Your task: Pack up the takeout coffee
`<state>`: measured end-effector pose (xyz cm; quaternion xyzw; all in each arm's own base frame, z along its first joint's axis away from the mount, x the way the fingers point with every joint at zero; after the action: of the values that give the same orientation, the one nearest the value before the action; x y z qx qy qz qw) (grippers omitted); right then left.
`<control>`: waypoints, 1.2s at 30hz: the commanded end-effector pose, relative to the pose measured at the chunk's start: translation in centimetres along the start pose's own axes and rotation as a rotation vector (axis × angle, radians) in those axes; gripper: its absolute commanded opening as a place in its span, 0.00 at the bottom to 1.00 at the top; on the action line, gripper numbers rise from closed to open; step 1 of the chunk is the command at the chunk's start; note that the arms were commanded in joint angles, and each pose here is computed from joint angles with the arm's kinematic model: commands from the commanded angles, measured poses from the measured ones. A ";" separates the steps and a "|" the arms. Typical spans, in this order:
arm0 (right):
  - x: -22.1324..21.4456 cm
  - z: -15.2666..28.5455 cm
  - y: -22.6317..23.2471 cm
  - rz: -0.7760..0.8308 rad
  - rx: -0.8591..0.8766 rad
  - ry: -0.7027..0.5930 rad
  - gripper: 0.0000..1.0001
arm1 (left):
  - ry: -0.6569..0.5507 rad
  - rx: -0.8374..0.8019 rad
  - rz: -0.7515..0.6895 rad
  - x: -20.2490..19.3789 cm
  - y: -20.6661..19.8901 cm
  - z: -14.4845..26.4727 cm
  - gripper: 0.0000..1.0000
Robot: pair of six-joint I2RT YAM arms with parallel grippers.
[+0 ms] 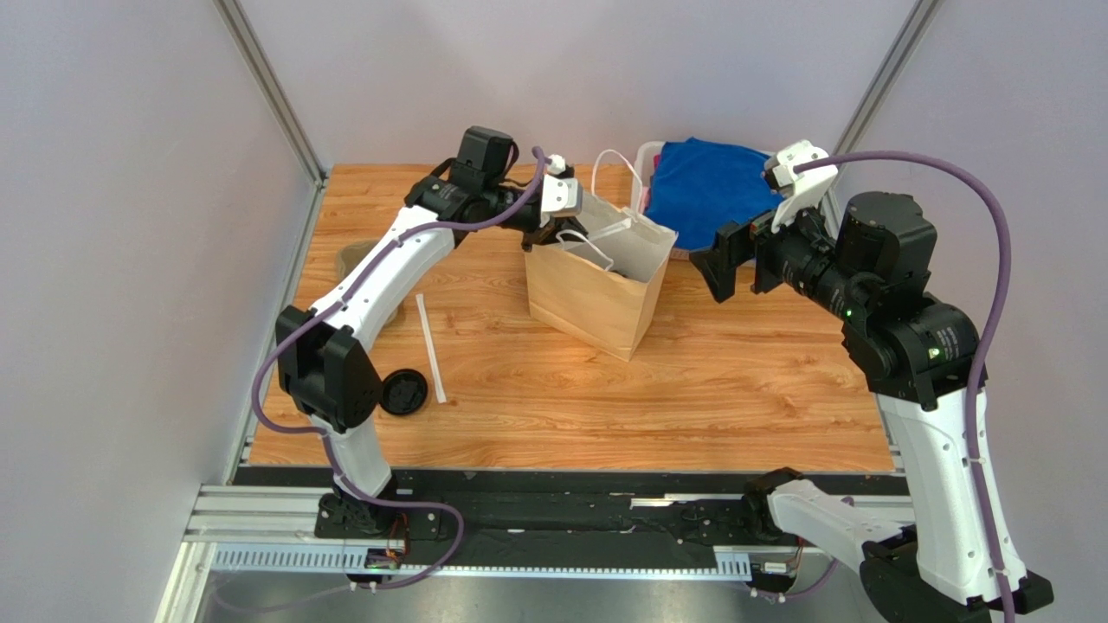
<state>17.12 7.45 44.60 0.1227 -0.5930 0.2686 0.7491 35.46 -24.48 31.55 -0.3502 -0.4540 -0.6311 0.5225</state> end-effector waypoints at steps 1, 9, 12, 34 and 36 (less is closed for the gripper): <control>1.0 0.6 -0.3 0.005 -0.029 -0.042 1.00 | -0.009 0.021 -0.140 2.3 0.6 1.0 0.15; 1.2 0.5 -0.4 0.005 -0.031 -0.043 1.00 | -0.032 0.084 -0.184 5.7 1.5 3.5 0.45; 1.3 0.6 -0.4 0.008 -0.034 -0.049 1.00 | -0.050 0.112 -0.181 6.8 1.5 4.6 0.48; -4.5 -1.3 0.4 -0.107 -0.042 0.107 1.00 | 0.224 0.641 0.598 9.0 -11.0 18.9 0.97; -6.1 0.0 0.7 -0.134 -0.058 0.092 1.00 | 0.298 0.628 0.717 5.7 -13.7 18.3 0.98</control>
<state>17.85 7.51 39.30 0.1196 -0.5305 0.2428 0.8033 22.51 -9.83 45.77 -0.2195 -0.4969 -0.3607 0.7581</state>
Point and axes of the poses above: each gripper's point midway between its finger pads, its own z axis back along the fingers, its own y axis along the line the jaws close on, x = y × z, the point moved 9 cm from there along z, back along the fingers, and after that the axes turned 6 degrees about z, right-handed, at the moved point
